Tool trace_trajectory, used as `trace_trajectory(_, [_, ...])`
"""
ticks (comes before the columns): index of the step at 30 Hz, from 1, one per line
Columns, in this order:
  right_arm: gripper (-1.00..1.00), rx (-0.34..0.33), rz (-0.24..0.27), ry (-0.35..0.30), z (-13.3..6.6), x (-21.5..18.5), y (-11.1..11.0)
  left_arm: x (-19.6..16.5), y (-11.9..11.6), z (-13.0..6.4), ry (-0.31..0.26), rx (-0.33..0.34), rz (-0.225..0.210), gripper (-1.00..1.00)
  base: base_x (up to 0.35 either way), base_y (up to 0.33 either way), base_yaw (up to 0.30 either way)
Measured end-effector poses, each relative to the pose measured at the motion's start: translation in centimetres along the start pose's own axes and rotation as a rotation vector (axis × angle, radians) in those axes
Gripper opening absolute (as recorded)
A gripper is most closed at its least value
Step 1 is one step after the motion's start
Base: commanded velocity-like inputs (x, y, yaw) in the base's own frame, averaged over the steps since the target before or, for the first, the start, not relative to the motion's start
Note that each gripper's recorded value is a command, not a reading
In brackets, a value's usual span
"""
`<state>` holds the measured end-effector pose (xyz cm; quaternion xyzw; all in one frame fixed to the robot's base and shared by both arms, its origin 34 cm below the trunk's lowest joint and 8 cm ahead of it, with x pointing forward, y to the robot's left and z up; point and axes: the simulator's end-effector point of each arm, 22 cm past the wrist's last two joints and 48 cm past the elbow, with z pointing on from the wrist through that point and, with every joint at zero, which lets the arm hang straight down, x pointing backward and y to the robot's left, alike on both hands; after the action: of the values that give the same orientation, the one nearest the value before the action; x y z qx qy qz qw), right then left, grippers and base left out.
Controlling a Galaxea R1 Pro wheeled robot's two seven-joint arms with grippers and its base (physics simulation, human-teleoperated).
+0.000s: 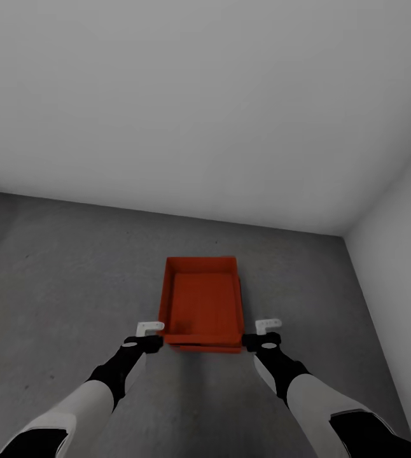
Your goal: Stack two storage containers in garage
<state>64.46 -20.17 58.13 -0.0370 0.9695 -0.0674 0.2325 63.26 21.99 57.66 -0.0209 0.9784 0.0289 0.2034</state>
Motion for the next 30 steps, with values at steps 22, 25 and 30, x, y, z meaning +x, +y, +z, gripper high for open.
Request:
trace_trajectory(22, [1.00, 0.001, 0.010, -0.007, -0.31, -0.46, -0.13, -0.47, 0.15, -0.30, -0.013, 0.001, -0.001, 1.00, -0.188, 0.000, 0.000])
trace_trajectory(25, [1.00, -0.001, 0.012, -0.009, -0.48, -0.59, 0.02, -0.54, 0.12, -0.42, -0.015, 0.006, -0.005, 1.00, -0.001, 0.000, 0.000])
trace_trajectory(30, [1.00, -0.002, 0.012, 0.006, -0.72, 0.20, 0.14, 0.05, -0.02, -0.57, -0.001, 0.013, -0.012, 1.00, 0.000, 0.000, 0.000])
